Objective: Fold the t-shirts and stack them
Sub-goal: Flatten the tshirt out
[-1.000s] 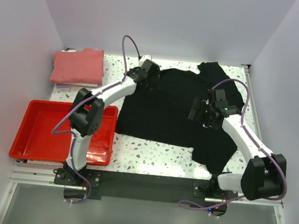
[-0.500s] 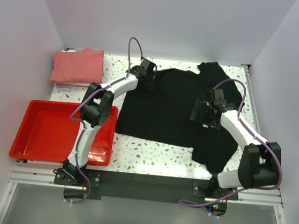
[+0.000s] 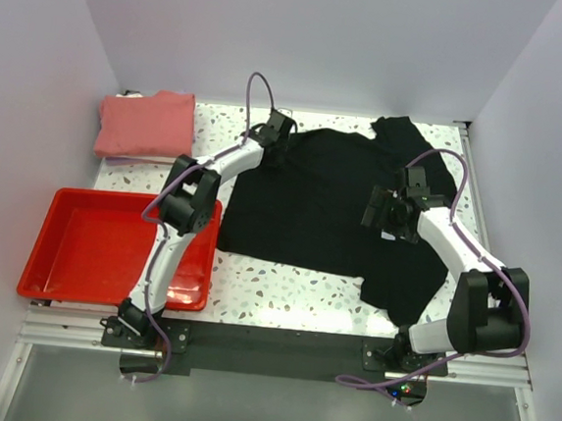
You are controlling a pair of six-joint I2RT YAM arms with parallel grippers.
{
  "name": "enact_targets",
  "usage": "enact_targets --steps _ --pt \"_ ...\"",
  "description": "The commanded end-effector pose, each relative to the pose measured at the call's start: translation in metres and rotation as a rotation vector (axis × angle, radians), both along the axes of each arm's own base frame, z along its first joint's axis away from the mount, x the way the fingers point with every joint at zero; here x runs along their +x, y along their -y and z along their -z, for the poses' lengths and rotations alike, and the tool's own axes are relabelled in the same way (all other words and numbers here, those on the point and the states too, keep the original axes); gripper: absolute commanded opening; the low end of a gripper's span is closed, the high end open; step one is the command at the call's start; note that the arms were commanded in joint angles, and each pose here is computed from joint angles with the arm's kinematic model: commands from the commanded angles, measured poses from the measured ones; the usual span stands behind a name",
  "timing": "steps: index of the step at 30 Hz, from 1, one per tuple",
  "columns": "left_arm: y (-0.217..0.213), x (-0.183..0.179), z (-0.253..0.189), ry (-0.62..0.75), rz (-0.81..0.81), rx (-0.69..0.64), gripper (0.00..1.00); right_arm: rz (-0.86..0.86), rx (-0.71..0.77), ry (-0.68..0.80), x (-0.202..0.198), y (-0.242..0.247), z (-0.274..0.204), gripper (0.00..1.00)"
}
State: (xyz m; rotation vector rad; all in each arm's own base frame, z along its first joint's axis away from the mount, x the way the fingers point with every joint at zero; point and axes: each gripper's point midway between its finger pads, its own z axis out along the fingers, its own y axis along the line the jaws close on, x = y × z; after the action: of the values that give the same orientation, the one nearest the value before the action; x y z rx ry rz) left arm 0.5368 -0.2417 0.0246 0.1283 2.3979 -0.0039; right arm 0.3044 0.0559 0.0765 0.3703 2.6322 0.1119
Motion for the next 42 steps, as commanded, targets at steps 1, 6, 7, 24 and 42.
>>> enact_targets --steps 1,6,7,24,42 --pt "-0.005 0.015 -0.010 0.038 -0.017 0.016 0.41 0.002 -0.005 0.020 0.005 0.004 0.000 0.99" --pt "-0.009 0.024 -0.018 0.075 -0.046 0.011 0.23 -0.003 0.001 0.008 0.005 0.002 0.003 0.99" --pt "-0.010 0.026 -0.019 0.081 -0.051 0.014 0.20 -0.003 -0.001 0.006 0.005 0.002 0.004 0.99" --pt "-0.030 0.094 -0.079 0.365 -0.143 -0.054 0.00 -0.007 -0.014 -0.018 0.006 0.005 0.010 0.99" --pt "-0.041 0.120 -0.154 0.551 -0.186 -0.223 1.00 -0.023 -0.012 -0.001 0.010 0.004 0.000 0.99"
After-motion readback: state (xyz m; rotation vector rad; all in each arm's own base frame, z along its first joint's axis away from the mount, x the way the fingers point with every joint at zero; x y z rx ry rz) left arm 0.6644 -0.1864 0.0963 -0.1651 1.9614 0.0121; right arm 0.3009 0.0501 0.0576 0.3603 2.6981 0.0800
